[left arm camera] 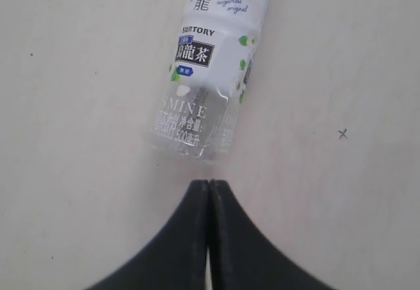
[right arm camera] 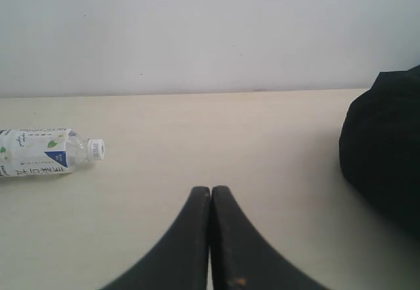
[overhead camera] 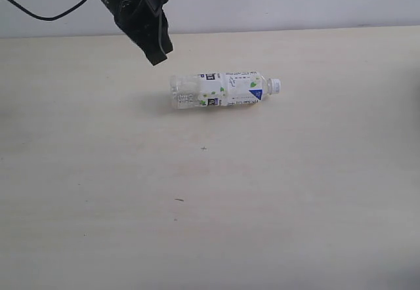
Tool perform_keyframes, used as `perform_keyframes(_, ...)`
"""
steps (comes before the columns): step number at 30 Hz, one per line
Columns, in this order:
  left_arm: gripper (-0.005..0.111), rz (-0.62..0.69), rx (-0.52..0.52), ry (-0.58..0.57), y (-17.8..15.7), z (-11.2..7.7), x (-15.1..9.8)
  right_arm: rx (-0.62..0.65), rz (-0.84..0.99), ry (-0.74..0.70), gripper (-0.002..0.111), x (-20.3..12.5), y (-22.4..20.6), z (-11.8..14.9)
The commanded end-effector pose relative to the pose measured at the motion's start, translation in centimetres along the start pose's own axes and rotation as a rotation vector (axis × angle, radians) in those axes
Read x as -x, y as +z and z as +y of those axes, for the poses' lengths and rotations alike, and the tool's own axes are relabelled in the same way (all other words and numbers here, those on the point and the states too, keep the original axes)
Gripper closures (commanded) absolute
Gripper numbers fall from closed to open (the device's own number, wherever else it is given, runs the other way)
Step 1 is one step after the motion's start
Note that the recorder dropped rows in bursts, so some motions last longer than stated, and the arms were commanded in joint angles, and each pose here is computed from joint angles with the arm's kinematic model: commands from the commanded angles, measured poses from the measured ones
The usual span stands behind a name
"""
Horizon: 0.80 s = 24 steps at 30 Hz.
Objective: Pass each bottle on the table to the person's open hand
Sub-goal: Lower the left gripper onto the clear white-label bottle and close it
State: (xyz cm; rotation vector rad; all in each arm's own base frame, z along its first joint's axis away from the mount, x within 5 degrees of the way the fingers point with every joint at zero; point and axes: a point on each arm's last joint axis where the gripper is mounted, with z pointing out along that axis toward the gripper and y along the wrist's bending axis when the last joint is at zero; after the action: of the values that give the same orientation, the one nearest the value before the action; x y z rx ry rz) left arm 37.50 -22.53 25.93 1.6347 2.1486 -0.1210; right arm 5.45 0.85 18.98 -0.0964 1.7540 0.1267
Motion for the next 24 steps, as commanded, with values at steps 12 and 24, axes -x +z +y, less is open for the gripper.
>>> perform_keyframes(12,0.107,0.094,0.061,0.149,-0.1,2.0,-0.1,-0.006,-0.006,-0.004,0.108,-0.1,0.0,0.0)
perform_keyframes(24,0.107,0.142,-0.016,0.28,1.0,3.1,0.7,-0.006,-0.006,-0.004,0.108,-0.1,0.0,0.0)
